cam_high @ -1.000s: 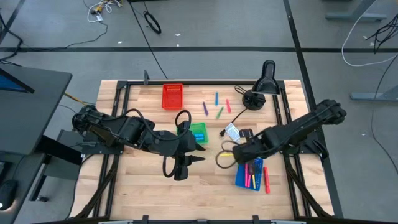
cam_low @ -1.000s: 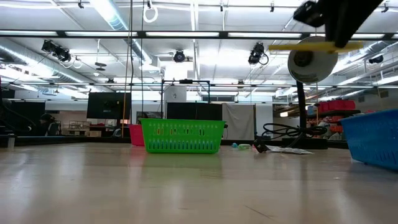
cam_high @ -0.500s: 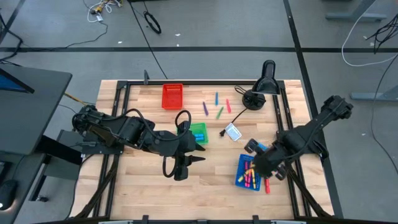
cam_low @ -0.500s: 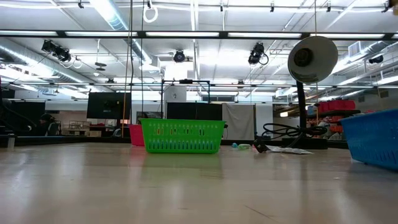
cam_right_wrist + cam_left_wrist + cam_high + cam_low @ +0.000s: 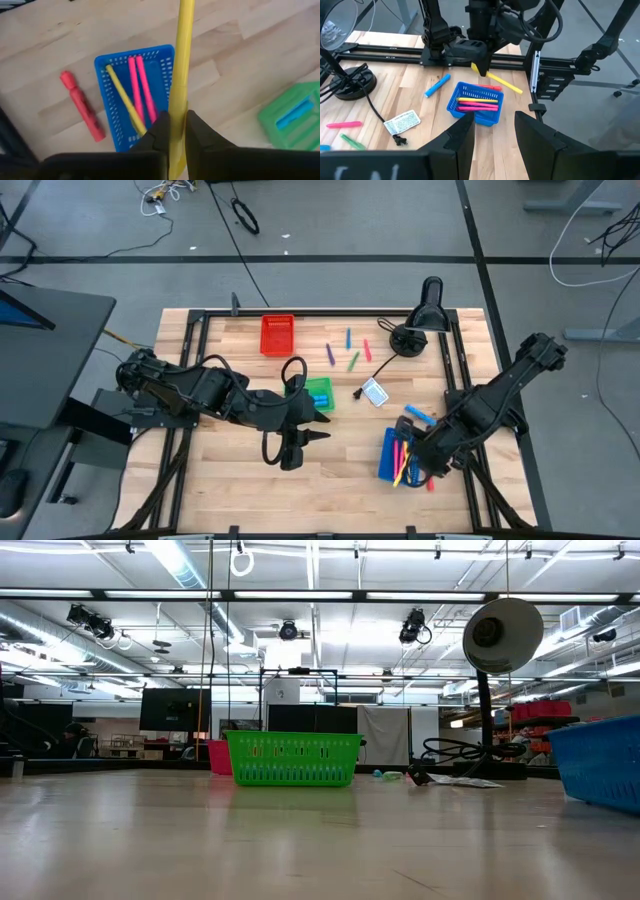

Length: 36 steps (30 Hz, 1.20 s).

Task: Pick & Place Markers
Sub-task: Put the large yellow pen into the blue bin

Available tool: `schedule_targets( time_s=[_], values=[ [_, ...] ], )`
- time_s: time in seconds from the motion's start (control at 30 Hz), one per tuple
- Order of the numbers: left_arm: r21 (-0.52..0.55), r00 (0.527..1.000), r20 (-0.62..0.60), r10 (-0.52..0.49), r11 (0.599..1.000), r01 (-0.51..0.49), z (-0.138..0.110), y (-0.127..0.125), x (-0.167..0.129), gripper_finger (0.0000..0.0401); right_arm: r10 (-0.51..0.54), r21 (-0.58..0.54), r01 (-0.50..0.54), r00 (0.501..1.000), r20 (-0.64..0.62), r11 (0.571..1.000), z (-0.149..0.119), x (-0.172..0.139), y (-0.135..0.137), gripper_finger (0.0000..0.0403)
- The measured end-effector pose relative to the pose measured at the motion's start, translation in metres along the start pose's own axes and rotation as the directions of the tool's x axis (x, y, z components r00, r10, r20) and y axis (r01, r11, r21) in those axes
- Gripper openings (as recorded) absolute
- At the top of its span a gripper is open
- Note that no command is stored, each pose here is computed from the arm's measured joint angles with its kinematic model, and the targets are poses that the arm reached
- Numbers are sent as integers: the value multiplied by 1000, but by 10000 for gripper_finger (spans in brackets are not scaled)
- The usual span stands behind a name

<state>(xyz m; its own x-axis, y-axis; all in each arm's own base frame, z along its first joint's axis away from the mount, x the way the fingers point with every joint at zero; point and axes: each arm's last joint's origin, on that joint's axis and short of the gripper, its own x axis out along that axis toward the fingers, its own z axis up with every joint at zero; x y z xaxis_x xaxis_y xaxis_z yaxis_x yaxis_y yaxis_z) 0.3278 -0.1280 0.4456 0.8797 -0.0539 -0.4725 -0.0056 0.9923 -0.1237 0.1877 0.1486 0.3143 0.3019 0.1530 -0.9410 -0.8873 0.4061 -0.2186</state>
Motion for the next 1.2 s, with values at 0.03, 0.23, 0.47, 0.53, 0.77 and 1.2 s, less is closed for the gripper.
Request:
schedule_targets(
  time_s=[0.03,0.23,0.47,0.53,0.77,1.2],
  values=[
    [0,1000,0,0,1000,0,0,0,0,145,-3,-17,3,1000,4,1000,0,2,0,18],
    [0,1000,0,0,1000,0,0,0,0,145,4,-110,-5,1000,-8,994,-4,22,4,18],
    [0,1000,0,0,1000,0,0,0,0,145,-7,-180,12,1000,30,984,-8,51,8,18],
    [1,1000,0,1,1000,-1,0,0,0,145,-8,-200,14,999,34,980,-10,60,10,17],
    [1,1000,0,1,1000,-1,0,0,0,145,-22,-235,32,999,47,972,-26,96,17,17],
    [4,1000,-1,1,1000,-1,0,0,0,145,-107,-210,129,988,114,969,-60,104,18,22]
  ],
)
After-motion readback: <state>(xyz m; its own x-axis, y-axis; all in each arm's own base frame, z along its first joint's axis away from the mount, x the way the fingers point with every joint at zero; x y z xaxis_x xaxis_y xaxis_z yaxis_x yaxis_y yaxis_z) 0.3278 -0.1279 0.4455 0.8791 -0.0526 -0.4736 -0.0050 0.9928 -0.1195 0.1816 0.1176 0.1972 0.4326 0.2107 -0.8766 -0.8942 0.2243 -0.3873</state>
